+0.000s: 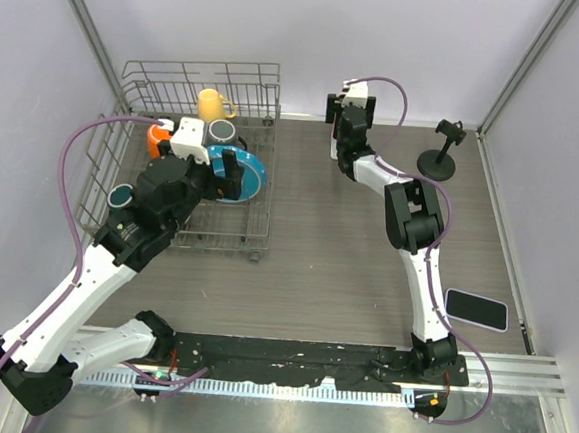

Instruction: Place the phone on the phone stand

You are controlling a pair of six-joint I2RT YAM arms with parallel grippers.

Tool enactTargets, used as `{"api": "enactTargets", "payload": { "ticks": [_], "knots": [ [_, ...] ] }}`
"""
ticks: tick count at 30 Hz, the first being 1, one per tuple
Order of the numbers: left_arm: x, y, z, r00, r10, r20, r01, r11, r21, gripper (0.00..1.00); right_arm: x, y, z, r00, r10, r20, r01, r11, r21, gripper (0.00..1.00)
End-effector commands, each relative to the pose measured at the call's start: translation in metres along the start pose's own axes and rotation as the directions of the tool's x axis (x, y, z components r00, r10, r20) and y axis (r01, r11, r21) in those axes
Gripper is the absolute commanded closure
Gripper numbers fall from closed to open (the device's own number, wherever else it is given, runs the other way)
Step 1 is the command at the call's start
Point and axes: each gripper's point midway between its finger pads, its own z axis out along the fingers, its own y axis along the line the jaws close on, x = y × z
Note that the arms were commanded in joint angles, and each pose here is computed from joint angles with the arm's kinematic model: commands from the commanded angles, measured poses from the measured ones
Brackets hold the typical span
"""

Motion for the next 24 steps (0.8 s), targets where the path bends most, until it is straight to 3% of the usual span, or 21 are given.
{"api": "enactTargets", "payload": {
  "ticks": [1, 5, 8, 14, 17, 24],
  "knots": [
    [-0.013, -0.003, 0.002, 0.998, -0.032, 0.051, 0.032, 0.999, 0.019, 0.0, -0.037, -0.004, 0.0, 0.995, 0.049, 0.088, -0.049, 0.999, 0.002, 0.78],
    [-0.013, -0.004, 0.002, 0.998, -0.036, 0.052, 0.035, 0.999, 0.022, 0.0, -0.036, -0.002, 0.0, 0.997, 0.03, 0.078, -0.029, 1.0, -0.011, 0.63],
    [-0.013, -0.004, 0.002, 0.998, -0.038, 0.05, 0.036, 0.999, 0.023, 0.0, -0.037, -0.002, 0.0, 0.997, 0.02, 0.074, -0.02, 1.0, -0.012, 0.36],
    [-0.013, -0.003, 0.002, 0.998, -0.041, 0.049, 0.04, 0.999, 0.025, 0.0, -0.043, -0.003, 0.0, 0.997, 0.017, 0.074, -0.017, 1.0, -0.009, 0.11],
    [-0.012, -0.004, 0.003, 0.998, -0.041, 0.043, 0.04, 0.999, 0.025, 0.0, -0.046, -0.005, 0.0, 0.997, 0.016, 0.075, -0.016, 1.0, -0.004, 0.04],
    [-0.011, -0.004, 0.003, 0.998, -0.043, 0.042, 0.042, 0.999, 0.028, 0.0, -0.059, -0.009, -0.003, 0.996, 0.017, 0.082, -0.018, 1.0, 0.008, 0.01]
  ]
}}
